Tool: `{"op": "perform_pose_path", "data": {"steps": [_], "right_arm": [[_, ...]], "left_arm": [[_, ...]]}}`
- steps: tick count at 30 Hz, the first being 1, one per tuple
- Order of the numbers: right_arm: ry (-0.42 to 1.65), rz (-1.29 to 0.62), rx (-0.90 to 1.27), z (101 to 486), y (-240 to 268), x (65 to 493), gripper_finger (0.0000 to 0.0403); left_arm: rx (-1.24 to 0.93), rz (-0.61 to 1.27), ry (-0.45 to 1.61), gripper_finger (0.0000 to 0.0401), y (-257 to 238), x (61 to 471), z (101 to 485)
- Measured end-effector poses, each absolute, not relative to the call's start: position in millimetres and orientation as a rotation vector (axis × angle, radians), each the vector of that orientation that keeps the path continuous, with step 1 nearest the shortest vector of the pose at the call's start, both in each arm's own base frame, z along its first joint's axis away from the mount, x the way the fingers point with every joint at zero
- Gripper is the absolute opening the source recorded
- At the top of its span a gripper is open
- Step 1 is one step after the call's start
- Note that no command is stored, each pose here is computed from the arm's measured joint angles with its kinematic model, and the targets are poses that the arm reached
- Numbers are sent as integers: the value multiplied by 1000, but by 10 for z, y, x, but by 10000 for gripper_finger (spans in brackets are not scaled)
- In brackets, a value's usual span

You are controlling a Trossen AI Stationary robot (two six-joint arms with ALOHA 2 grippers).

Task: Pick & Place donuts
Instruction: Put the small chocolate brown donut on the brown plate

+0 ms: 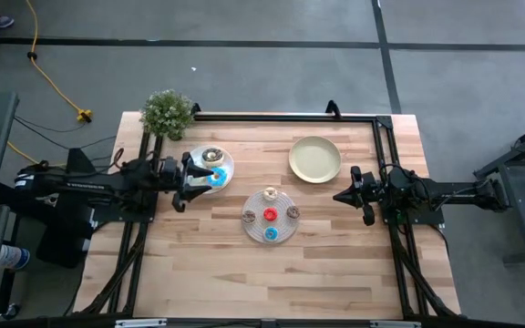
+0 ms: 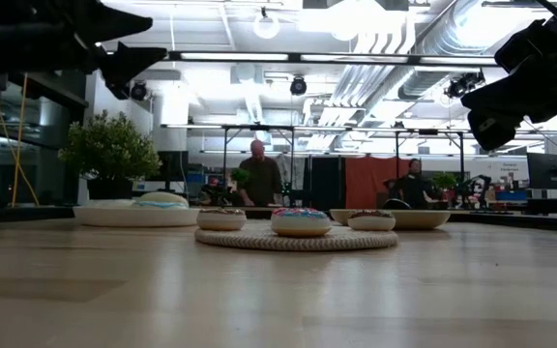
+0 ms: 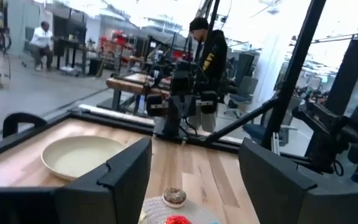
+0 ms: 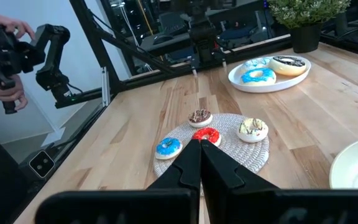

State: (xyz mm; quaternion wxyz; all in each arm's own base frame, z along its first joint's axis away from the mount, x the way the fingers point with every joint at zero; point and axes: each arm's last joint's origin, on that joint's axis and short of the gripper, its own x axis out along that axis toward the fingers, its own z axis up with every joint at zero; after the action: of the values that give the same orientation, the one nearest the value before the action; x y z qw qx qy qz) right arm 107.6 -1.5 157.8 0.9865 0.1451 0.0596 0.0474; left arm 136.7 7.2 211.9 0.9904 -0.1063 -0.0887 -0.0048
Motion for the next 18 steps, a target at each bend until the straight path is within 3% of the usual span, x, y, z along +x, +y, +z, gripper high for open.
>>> {"op": "perform_pose_path", "data": {"steps": [18], "right_arm": [[120, 95, 291, 1578, -15, 1076, 0]], "left_arm": [[-137, -48, -295, 234, 50, 1173, 2003]]}}
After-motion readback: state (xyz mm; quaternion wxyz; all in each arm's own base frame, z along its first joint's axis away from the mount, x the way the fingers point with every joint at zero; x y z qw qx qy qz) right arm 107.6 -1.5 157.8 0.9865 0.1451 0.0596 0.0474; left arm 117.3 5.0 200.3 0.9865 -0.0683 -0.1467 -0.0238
